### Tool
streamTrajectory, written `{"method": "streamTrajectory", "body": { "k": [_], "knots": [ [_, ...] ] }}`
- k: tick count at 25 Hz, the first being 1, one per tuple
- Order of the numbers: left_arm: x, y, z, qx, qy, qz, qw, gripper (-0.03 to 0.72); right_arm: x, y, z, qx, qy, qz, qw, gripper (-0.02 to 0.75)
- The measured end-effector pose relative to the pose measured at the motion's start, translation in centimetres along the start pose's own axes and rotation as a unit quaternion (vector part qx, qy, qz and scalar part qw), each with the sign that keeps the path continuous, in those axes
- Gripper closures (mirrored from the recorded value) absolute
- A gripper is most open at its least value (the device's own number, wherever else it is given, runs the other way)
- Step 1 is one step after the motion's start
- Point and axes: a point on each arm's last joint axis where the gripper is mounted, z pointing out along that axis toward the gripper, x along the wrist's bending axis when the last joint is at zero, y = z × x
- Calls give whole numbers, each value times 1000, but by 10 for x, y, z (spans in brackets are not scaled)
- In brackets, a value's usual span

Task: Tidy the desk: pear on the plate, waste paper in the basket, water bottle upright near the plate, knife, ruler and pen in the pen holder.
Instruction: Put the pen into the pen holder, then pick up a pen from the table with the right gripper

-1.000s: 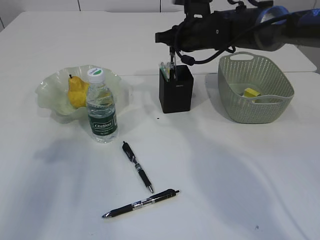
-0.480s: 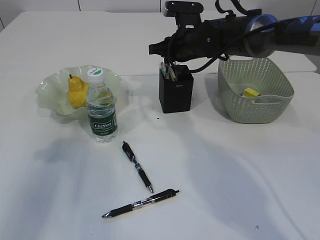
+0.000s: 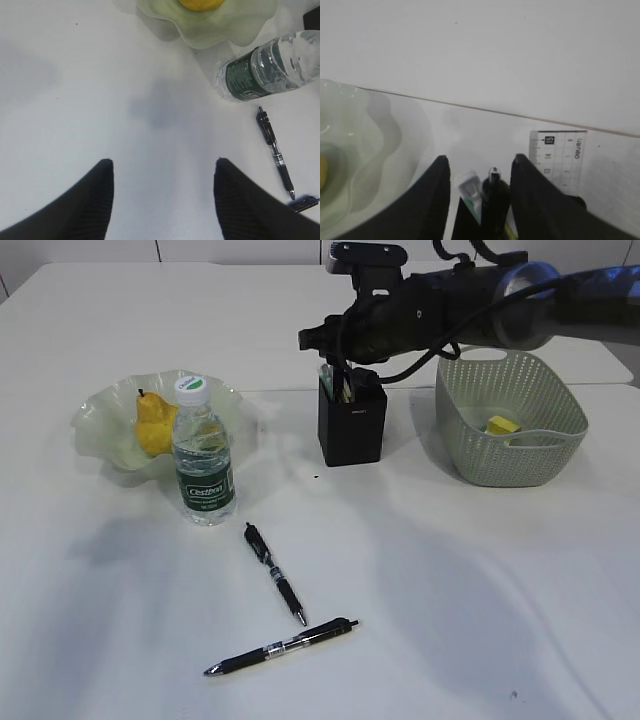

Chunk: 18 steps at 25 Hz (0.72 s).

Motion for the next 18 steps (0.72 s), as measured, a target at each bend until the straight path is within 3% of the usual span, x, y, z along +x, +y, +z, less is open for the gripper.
{"method": "streamTrajectory", "body": {
  "k": [8,13,18],
  "knots": [
    [0,0,0,0,0,0,1000,241,7,46,-63,1,1,0,1000,435],
    [0,0,0,0,0,0,1000,241,9,60,-110,63,-5,-2,998,435],
    [0,0,0,0,0,0,1000,241,25,64,-153,132,34,-18,991,435]
  ]
}}
